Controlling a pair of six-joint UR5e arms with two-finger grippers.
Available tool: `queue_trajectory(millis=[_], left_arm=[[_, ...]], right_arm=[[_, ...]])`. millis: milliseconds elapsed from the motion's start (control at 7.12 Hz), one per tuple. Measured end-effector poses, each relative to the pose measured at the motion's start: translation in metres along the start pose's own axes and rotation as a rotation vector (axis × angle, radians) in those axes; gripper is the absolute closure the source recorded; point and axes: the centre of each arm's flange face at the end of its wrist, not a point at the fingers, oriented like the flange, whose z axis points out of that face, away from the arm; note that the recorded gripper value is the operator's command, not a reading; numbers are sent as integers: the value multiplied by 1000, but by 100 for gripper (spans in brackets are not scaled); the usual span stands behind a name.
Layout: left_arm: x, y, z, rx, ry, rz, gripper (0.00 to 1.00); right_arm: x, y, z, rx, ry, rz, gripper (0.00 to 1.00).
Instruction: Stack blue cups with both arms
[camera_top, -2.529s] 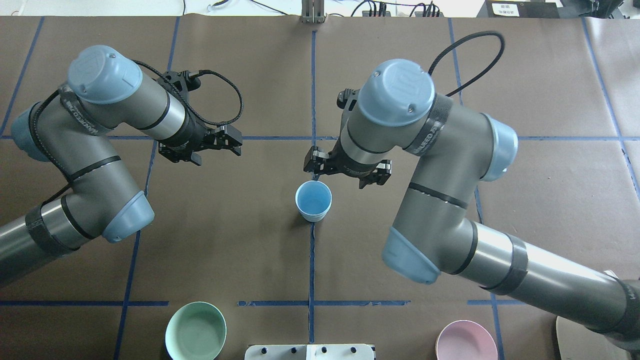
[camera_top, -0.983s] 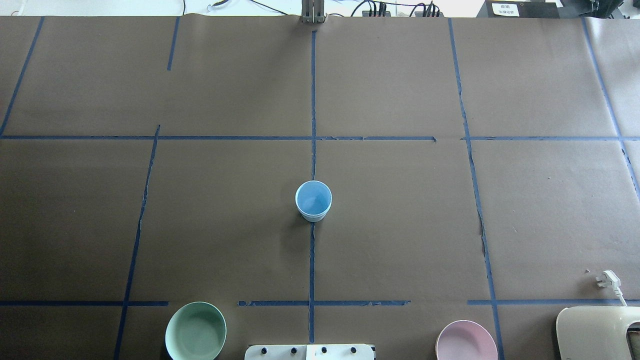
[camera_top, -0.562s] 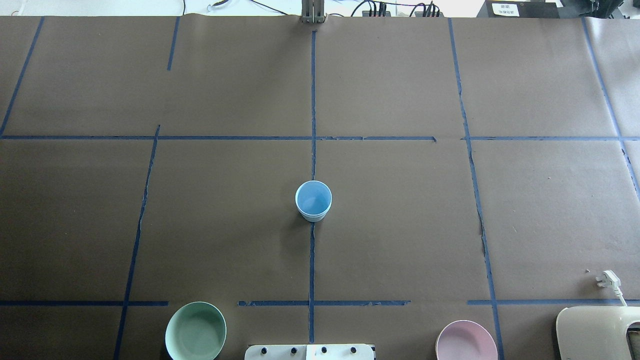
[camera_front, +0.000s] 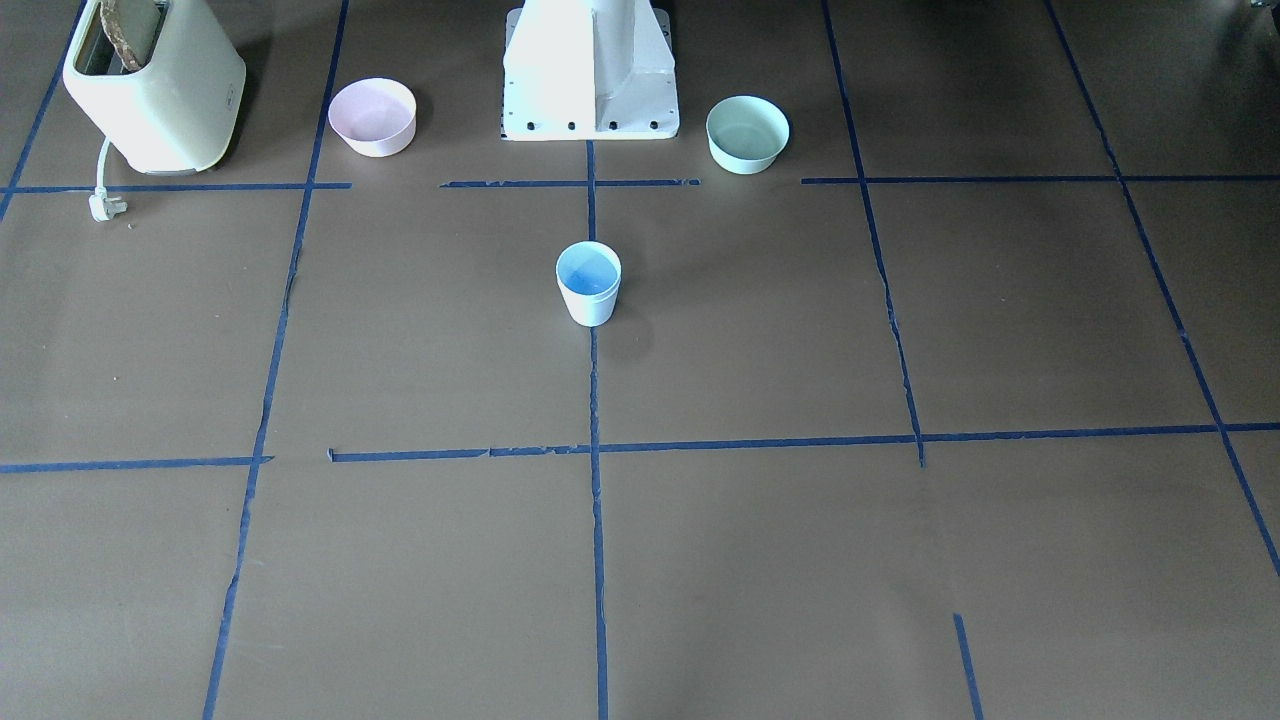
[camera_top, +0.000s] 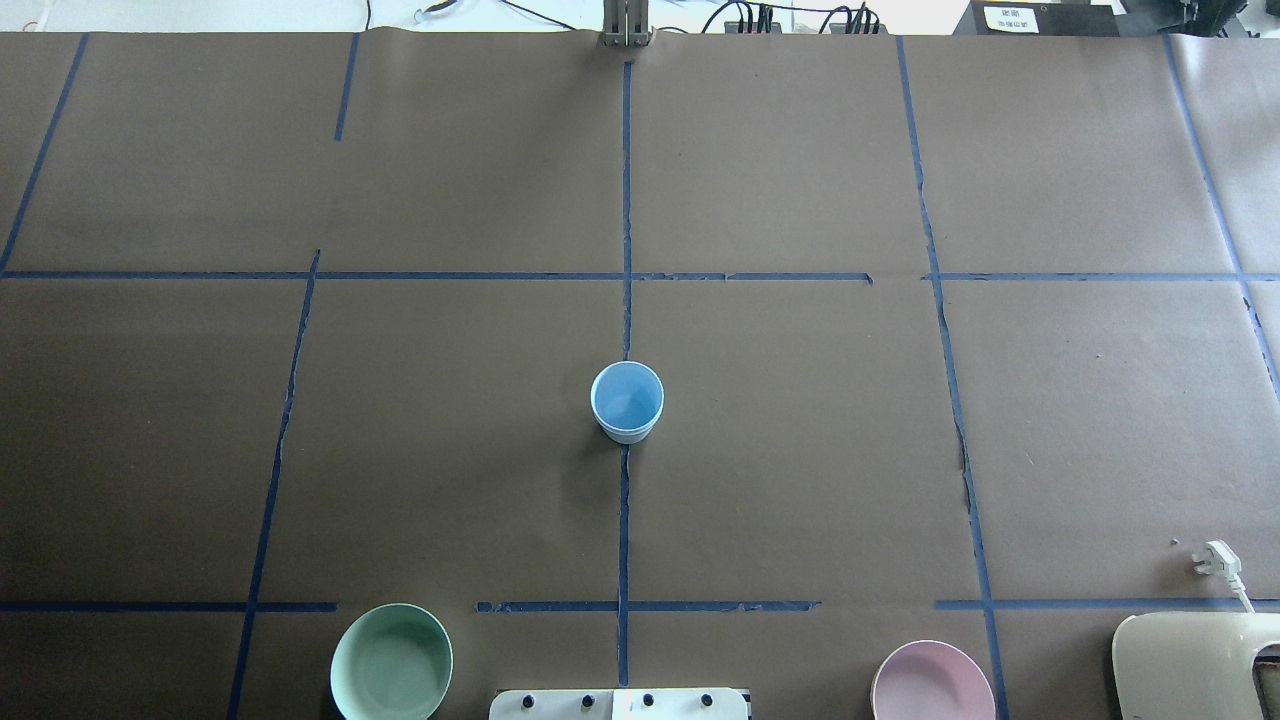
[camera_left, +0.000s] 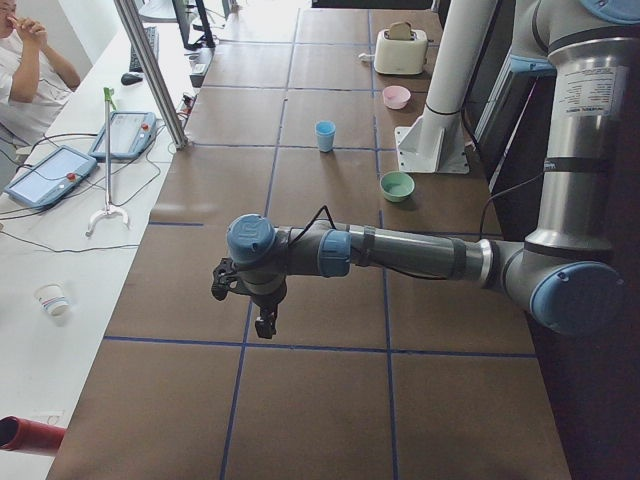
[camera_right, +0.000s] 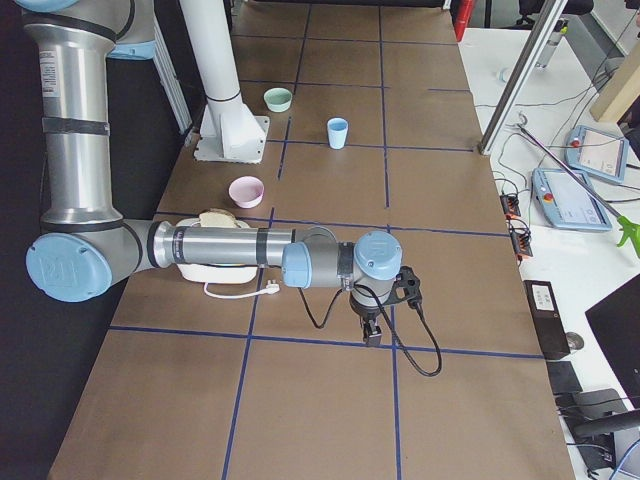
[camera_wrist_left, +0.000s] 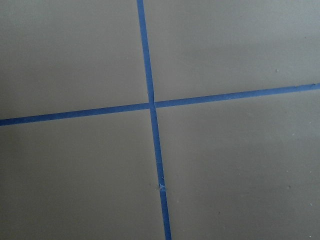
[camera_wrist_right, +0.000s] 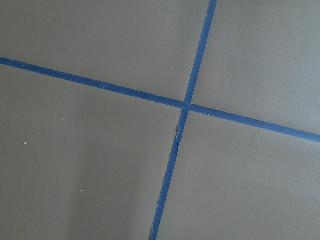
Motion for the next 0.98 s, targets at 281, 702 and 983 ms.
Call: queue_trajectory(millis=[281, 702, 983], left_arm=[[-10, 19, 11, -14, 4, -12, 0], [-7, 31, 9, 17, 0, 19, 0], [-4, 54, 8, 19, 0, 21, 0]], right_arm=[[2, 1, 1, -4, 5, 5, 0], [4, 6, 3, -8, 5, 12, 0], [3, 6, 3, -7, 4, 12, 0]])
